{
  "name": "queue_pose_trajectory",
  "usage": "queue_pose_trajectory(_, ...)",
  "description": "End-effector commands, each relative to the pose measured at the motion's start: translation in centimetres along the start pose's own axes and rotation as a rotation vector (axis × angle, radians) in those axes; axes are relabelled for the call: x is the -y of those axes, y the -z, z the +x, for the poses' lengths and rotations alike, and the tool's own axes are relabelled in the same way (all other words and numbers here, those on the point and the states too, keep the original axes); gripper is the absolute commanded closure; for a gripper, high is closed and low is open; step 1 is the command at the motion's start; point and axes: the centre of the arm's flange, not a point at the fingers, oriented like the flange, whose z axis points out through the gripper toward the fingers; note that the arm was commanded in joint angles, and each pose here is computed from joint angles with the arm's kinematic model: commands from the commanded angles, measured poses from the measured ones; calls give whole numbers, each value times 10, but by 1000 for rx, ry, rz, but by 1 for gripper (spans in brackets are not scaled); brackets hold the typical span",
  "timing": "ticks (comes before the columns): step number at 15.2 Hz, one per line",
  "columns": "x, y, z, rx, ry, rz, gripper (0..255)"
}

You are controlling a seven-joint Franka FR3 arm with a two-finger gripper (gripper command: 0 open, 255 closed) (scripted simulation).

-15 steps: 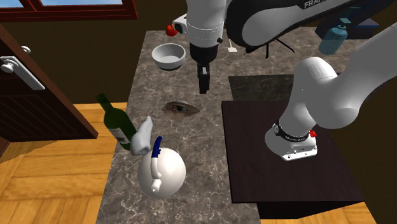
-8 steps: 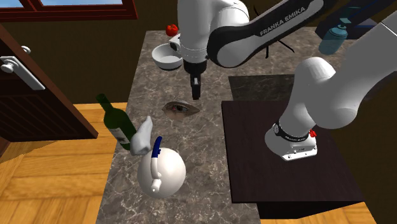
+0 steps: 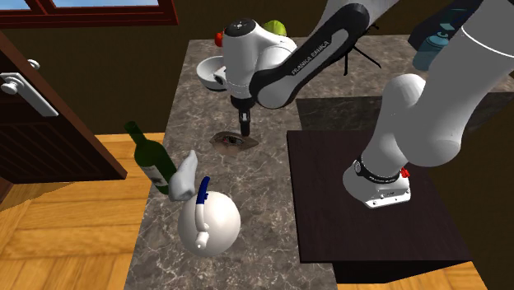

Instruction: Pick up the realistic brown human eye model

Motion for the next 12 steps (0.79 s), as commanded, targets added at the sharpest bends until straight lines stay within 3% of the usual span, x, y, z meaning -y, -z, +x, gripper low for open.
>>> queue_pose_trajectory(1,-10,-24,7,0,3,-3,0)
queue_pose_trajectory(5,-30,-71,20,2,8,-6,0)
queue_pose_trajectory(12,-27,-108,20,2,8,-6,0)
